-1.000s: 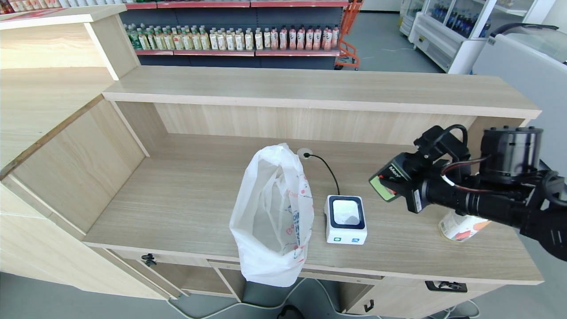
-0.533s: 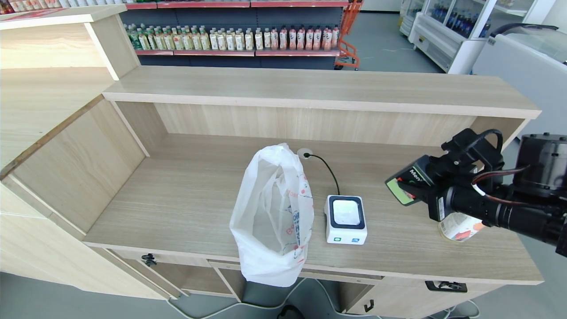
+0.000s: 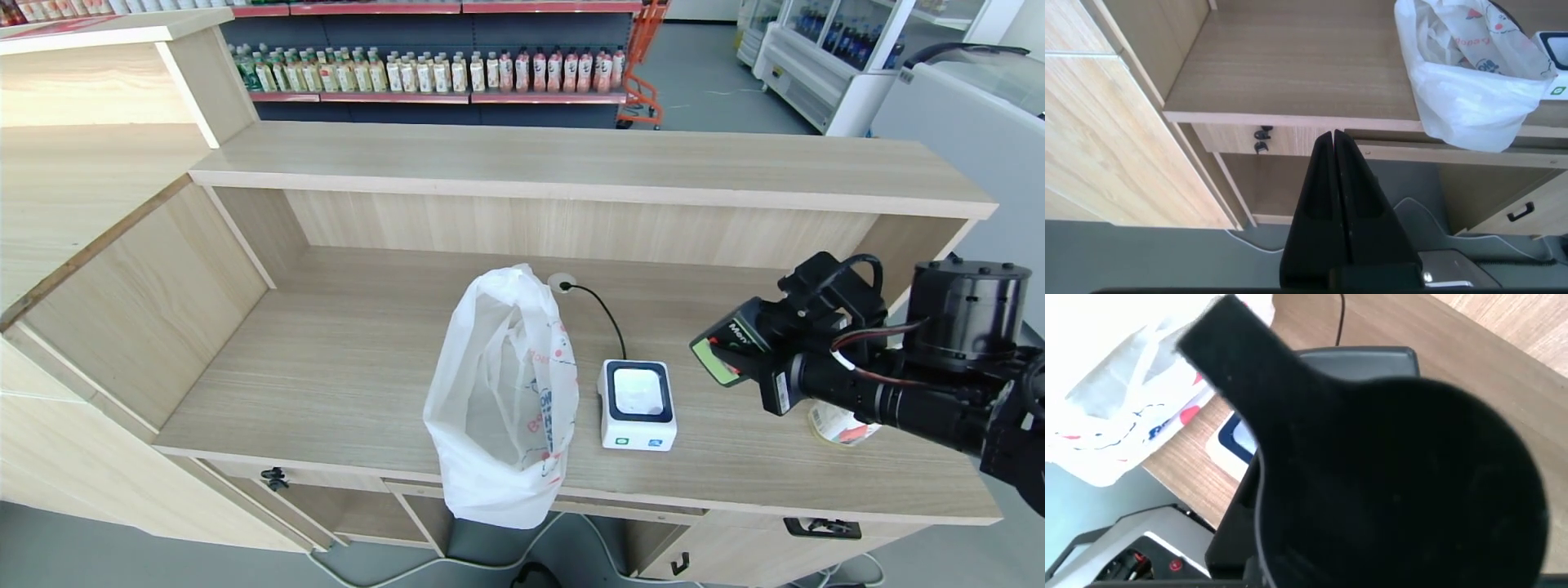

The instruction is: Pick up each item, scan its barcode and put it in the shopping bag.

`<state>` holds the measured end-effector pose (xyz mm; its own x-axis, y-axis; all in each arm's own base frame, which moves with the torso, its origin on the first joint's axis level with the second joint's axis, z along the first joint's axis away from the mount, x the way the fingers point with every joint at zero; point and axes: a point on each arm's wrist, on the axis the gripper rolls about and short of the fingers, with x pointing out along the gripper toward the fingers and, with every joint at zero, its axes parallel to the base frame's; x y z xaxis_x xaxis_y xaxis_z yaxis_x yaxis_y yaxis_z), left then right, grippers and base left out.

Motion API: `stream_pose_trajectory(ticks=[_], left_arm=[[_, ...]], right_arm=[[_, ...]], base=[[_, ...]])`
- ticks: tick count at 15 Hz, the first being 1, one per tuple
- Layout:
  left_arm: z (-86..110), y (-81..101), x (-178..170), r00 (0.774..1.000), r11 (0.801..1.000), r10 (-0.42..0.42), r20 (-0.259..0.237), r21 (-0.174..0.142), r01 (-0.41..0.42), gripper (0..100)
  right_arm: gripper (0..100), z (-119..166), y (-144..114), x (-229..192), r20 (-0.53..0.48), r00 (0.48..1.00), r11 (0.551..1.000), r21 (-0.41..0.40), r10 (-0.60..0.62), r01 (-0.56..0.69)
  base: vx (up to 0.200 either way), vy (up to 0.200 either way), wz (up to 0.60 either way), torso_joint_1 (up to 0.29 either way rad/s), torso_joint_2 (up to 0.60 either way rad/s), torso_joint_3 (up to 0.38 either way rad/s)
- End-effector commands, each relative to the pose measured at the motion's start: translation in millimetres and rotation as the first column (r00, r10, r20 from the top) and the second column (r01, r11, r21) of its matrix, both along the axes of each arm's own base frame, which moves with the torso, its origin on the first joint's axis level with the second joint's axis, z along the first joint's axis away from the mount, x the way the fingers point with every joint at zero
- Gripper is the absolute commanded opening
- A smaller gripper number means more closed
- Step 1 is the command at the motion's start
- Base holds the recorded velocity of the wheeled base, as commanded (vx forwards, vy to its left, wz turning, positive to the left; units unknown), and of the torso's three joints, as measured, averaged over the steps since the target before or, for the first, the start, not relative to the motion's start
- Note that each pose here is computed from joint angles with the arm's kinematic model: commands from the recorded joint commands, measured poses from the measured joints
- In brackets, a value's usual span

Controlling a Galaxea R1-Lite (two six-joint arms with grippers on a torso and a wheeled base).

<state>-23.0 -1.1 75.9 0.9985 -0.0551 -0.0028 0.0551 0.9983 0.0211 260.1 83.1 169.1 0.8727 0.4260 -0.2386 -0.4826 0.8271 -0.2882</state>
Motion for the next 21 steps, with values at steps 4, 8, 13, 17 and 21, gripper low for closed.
stream_pose_trajectory(ticks=[4, 8, 13, 17, 21], left_arm=[[0.0, 0.0, 0.0, 1.000, 1.000, 0.000, 0.000, 0.000, 0.000, 0], [0.0, 0.0, 0.0, 1.000, 1.000, 0.001, 0.000, 0.000, -0.001, 0], [0.0, 0.0, 0.0, 1.000, 1.000, 0.000, 0.000, 0.000, 0.000, 0], [0.0, 0.0, 0.0, 1.000, 1.000, 0.000, 0.000, 0.000, 0.000, 0], [0.0, 0.0, 0.0, 1.000, 1.000, 0.001, 0.000, 0.000, -0.001, 0]], right_arm=[[0, -16.2, 19.4, 11.3, -0.026, 1.000, 1.000, -0.008, 0.009, -0.009], [0, -8.9, 41.5, 7.0, -0.074, 0.997, 0.989, 0.146, 0.037, -0.026], [0, -19.1, 48.3, 10.5, -0.147, 0.988, 0.978, 0.209, 0.037, -0.006], [0, -37.8, 67.8, 24.9, -0.230, 0.971, 0.967, 0.254, 0.059, 0.001], [0, -65.6, 90.3, 41.4, -0.266, 0.960, 0.971, 0.238, 0.091, -0.027]], base=[[0.000, 0.050, 0.00, 0.001, 0.00, 0.001], [0.000, 0.200, 0.00, 0.011, 0.00, 0.002], [0.000, 0.080, 0.00, -0.002, 0.00, 0.000], [0.000, 0.000, 0.00, 0.000, 0.00, 0.000], [0.000, 0.000, 0.00, 0.000, 0.00, 0.000]])
